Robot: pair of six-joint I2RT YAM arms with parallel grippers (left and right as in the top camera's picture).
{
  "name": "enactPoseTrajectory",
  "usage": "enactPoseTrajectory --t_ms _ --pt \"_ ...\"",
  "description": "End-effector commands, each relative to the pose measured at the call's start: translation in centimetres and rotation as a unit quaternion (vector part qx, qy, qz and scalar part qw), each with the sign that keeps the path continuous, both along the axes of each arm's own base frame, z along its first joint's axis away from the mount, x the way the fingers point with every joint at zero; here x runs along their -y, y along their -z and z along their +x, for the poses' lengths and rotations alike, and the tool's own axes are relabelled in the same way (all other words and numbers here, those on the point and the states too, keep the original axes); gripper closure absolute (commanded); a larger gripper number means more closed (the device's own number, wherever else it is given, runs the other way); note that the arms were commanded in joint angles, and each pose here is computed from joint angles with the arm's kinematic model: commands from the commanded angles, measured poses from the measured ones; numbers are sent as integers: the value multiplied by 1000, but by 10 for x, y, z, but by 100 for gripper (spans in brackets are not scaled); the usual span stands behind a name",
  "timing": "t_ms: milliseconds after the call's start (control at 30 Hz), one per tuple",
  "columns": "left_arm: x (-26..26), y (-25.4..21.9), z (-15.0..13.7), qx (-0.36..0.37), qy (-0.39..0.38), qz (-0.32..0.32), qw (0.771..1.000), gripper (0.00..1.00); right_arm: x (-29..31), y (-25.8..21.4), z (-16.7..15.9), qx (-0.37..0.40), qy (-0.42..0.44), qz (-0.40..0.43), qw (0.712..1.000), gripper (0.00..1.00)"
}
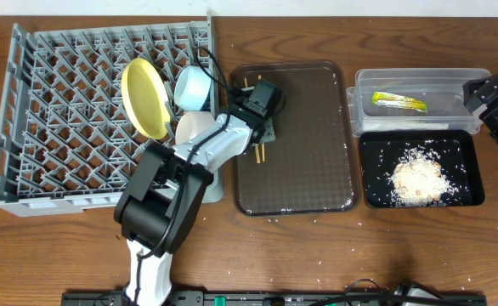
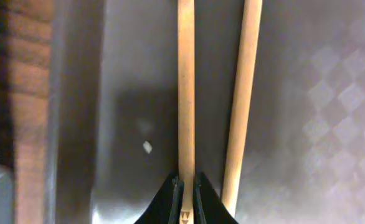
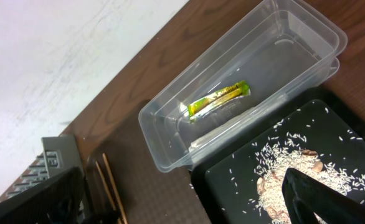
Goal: Sort waste into correct bins and load items into the dishwasher
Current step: 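Grasp one chopstick and place it into the dish rack, then return left gripper to the tray and grasp the second chopstick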
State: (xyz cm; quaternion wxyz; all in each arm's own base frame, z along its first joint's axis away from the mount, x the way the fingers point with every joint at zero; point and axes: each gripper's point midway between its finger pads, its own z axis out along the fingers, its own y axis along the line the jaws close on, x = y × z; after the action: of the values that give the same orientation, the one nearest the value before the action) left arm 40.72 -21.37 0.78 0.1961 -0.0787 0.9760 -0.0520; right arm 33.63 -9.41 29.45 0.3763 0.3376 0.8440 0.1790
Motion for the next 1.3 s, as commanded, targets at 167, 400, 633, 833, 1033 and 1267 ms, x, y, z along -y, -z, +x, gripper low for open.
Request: enactPoseTrajectory --t_ms 167,400,633,833,1033,1267 --pt "1 -101 -2 83 80 -1 993 92 1 -5 1 5 2 0 1000 1" --pt "-41 -170 -10 147 59 47 986 93 1 -5 1 5 2 0 1000 1" --pt "-132 -174 -18 114 -6 168 979 93 1 -5 1 5 2 0 1000 1" --pt "-191 -158 -9 78 -47 200 976 93 1 -5 1 5 2 0 1000 1" --pt "-214 -132 8 55 -39 225 972 89 1 -5 1 5 2 0 1000 1" --pt "-226 -148 19 83 -62 211 972 49 1 -5 1 5 2 0 1000 1"
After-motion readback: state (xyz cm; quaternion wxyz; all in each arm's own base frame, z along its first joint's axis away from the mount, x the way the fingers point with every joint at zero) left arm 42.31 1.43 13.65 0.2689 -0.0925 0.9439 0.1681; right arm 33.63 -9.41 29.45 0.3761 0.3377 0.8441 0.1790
